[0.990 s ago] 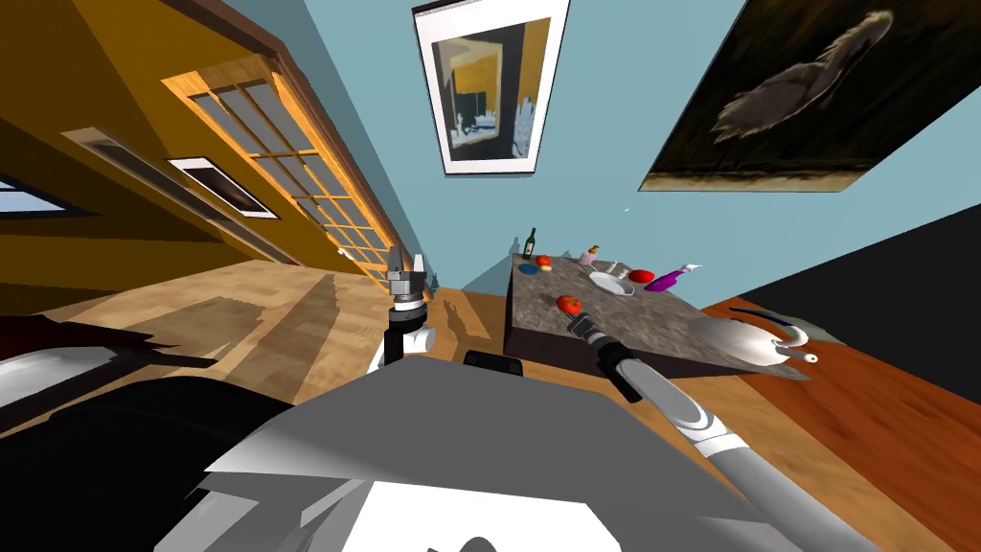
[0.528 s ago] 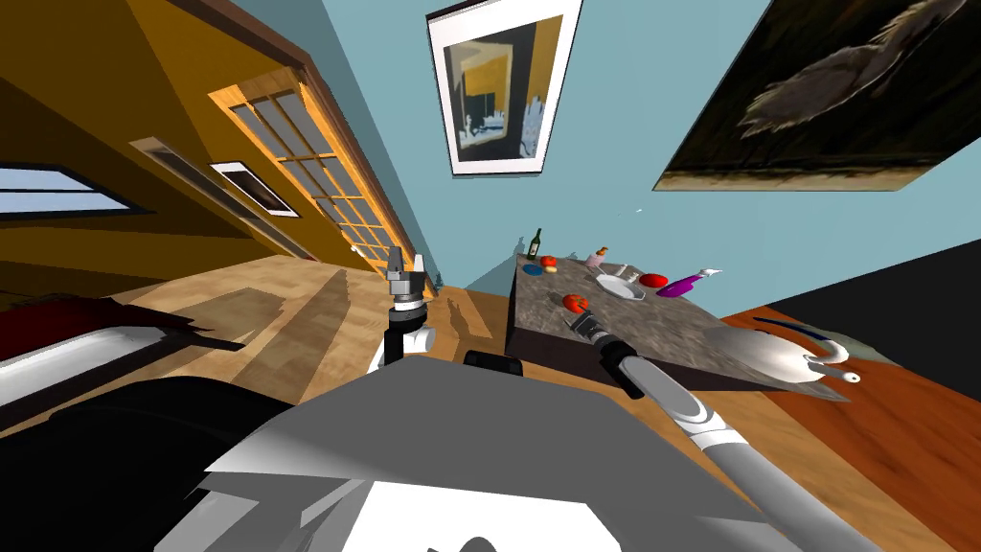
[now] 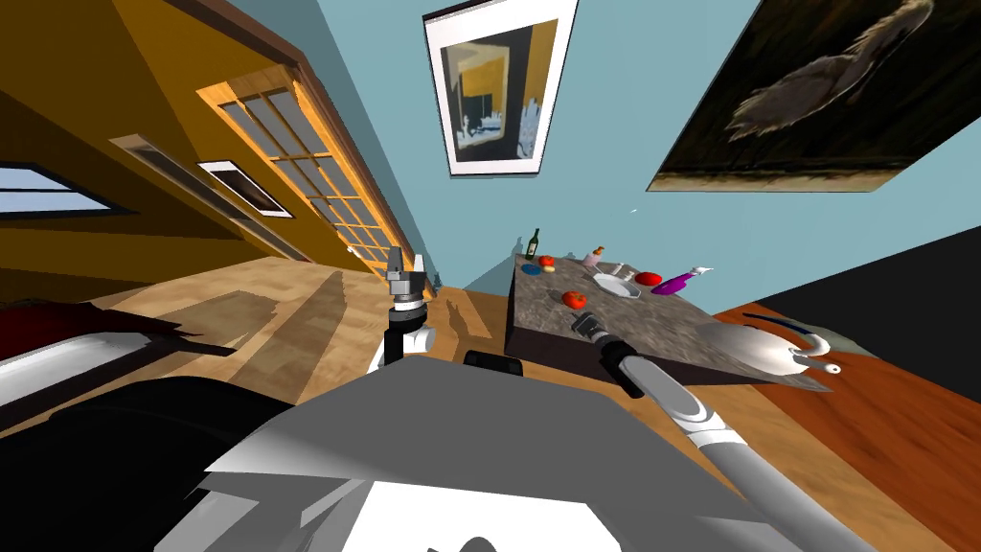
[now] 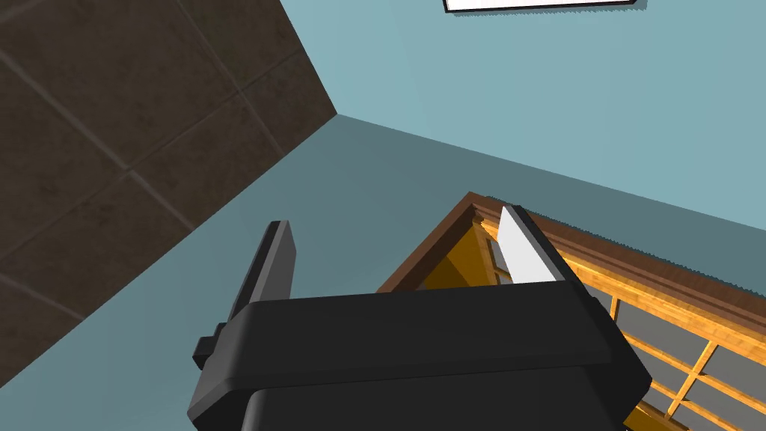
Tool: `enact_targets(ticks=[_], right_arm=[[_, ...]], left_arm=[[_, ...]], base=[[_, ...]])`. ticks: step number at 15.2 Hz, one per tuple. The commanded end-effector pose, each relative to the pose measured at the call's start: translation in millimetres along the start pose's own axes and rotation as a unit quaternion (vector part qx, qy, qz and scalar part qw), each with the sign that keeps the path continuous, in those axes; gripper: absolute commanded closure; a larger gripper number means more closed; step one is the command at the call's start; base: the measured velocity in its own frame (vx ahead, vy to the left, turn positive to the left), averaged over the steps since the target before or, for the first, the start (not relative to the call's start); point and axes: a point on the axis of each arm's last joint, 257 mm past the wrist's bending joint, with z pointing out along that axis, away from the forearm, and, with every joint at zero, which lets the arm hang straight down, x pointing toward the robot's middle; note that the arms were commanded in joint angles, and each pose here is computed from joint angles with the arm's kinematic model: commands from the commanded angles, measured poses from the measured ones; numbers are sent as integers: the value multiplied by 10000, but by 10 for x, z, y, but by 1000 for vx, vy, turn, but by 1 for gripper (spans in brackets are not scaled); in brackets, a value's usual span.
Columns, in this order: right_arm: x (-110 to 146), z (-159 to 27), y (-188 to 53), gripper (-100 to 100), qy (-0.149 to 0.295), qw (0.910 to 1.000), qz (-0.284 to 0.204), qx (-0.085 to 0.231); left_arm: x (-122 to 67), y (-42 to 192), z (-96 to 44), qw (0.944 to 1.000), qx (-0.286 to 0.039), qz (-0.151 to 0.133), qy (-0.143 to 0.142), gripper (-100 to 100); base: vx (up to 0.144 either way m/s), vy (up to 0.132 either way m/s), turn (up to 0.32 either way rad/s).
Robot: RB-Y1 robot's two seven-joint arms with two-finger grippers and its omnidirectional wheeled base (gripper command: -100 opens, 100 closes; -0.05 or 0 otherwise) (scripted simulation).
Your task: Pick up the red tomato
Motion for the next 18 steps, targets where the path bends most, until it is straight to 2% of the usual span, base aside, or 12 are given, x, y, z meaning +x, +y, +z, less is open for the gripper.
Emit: enact_targets(ticks=[1,2,3,4,6,9,10,11,12,16,17,18], right_arm=[[-61,-21,33,100,-53,10000,-36,-48],[-34,-15,28,100,-38,10000,-51,-53],[162,-29,-134,-100,146,9993,-350,32],[103,-3,-77,-100,107,9997,-220,79],[112,-13,-54,-100,93,9991,-405,-23],[162,-29,-134,-100,146,9993,-350,32],[336,-43,-274,-100,314,9979,-555,106],[336,-43,-274,-100,314,9979,-555,106],[457,-52,-381,-100,432,9965,-690,161],[457,-52,-381,-100,432,9965,-690,161],[598,-42,-556,-100,573,9948,-802,269],[598,-42,-556,-100,573,9948,-802,269]], left_arm=[[0,0,0,10000,0,0,0,0],[0,0,0,10000,0,0,0,0],[0,0,0,10000,0,-1,0,0],[0,0,0,10000,1,-1,0,0],[0,0,0,10000,1,-1,0,0],[0,0,0,10000,1,-1,0,0],[0,0,0,10000,0,-1,0,0],[0,0,0,10000,1,-1,0,0],[0,0,0,10000,1,-1,0,0],[0,0,0,10000,1,-1,0,0],[0,0,0,10000,0,-1,0,0],[1,0,1,10000,1,-1,0,0]], base=[[17,-5,-56],[8,-3,0],[-7,-11,7],[-18,-12,-17],[-18,-9,-1],[-4,-1,2],[-7,-6,-10],[-12,-10,-17],[-23,-16,8],[-14,-10,3],[-21,-13,97],[-36,-27,123]])
